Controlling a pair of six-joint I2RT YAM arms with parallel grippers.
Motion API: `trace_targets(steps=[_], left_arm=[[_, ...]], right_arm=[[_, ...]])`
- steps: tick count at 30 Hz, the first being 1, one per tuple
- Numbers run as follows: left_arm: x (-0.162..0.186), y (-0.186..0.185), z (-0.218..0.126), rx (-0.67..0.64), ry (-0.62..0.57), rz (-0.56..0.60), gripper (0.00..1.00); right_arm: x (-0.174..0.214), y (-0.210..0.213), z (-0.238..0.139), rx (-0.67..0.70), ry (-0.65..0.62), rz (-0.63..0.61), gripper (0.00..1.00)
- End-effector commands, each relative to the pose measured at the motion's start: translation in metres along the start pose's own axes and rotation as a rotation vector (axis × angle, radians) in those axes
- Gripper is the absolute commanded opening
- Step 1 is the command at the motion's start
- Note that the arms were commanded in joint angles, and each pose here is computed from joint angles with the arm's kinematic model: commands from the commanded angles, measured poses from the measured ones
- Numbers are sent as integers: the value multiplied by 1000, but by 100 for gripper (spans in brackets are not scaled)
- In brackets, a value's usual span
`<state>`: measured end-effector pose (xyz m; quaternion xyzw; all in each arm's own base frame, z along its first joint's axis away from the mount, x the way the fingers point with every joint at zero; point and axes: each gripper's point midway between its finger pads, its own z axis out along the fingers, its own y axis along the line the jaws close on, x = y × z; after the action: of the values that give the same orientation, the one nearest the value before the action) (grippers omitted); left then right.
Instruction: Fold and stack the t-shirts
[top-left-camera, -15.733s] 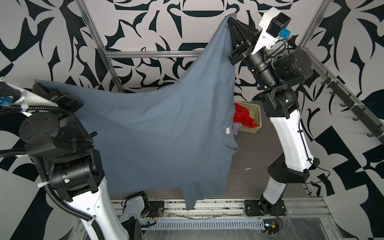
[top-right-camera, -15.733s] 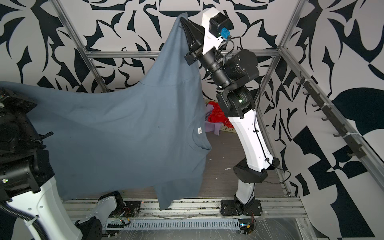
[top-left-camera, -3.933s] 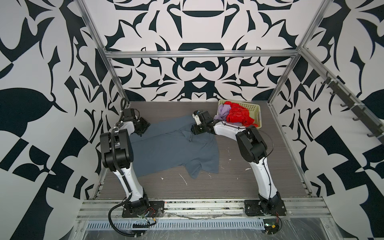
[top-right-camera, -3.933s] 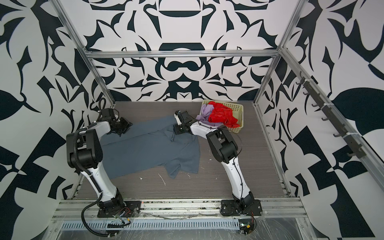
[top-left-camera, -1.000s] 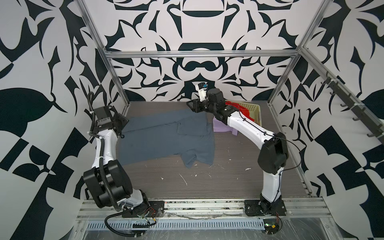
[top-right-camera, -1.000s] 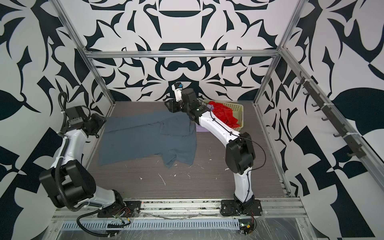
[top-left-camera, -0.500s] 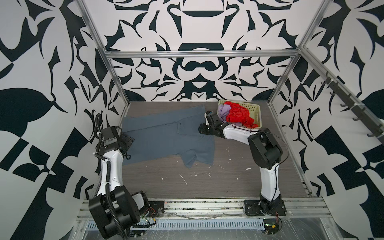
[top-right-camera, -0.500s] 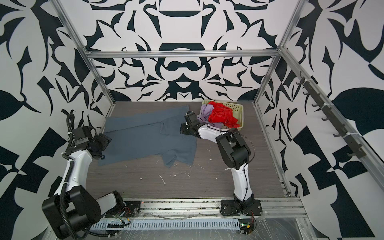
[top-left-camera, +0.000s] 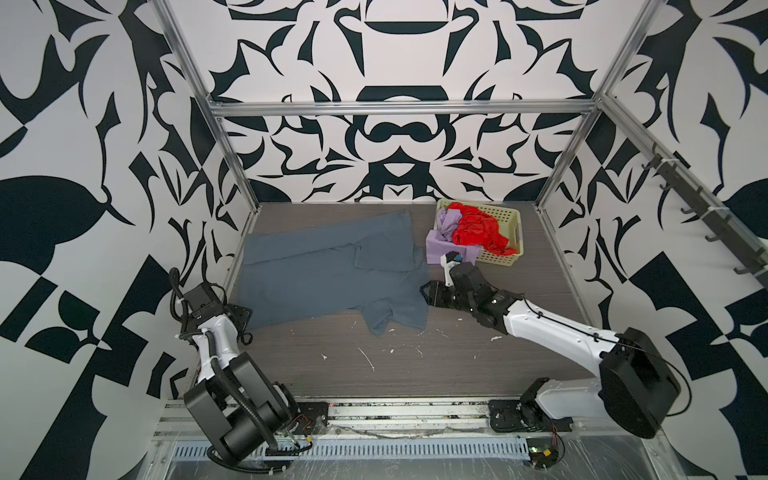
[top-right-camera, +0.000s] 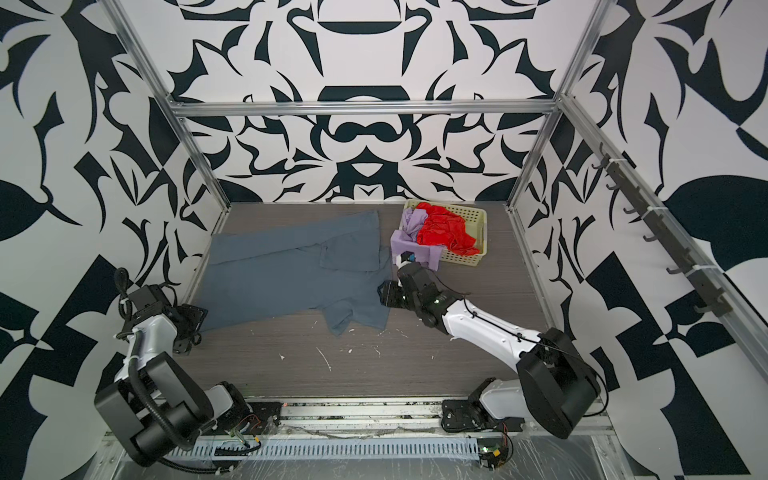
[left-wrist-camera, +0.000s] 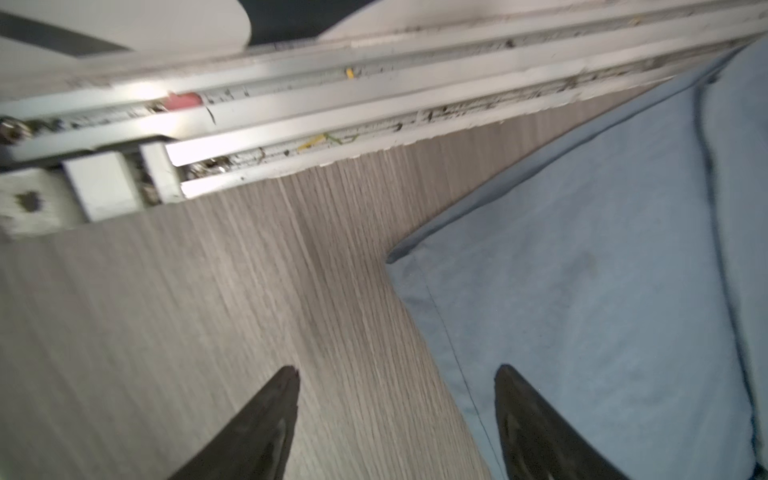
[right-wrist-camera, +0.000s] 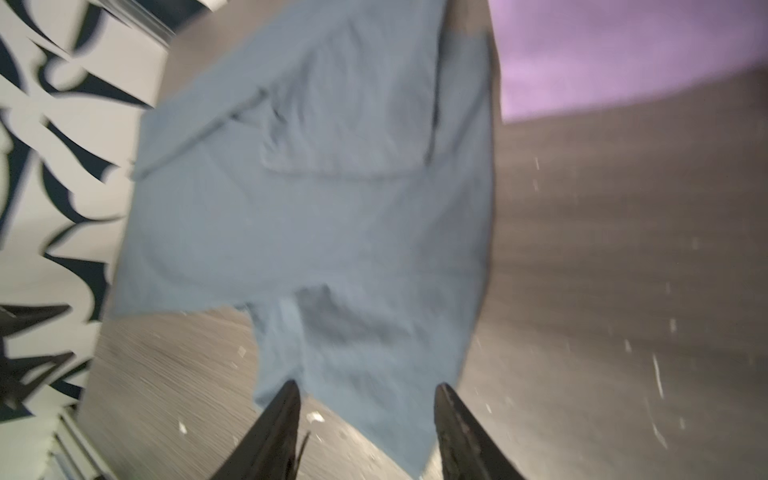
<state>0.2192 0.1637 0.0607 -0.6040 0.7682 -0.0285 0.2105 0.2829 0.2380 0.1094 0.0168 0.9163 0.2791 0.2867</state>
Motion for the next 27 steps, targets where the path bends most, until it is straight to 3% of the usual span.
trace_targets(steps=[1,9,18,21,25,27], left_arm=[[-2,-6,13,48,47,-44,71],[-4,-2,37,59,79,-94,67],[-1,-5,62,72,142,-110,44],[1,-6,64,84,150,-109,29],[0,-11,61,112,142,-105,2],[0,-14,58,131,136,-101,0]], right_arm=[[5,-6,0,16,-31,70,56],[20,-17,23,46,9,110,57],[34,-30,44,88,44,155,59],[37,-35,49,112,51,175,60],[46,-35,50,130,55,168,61],[54,-32,51,126,67,163,62]])
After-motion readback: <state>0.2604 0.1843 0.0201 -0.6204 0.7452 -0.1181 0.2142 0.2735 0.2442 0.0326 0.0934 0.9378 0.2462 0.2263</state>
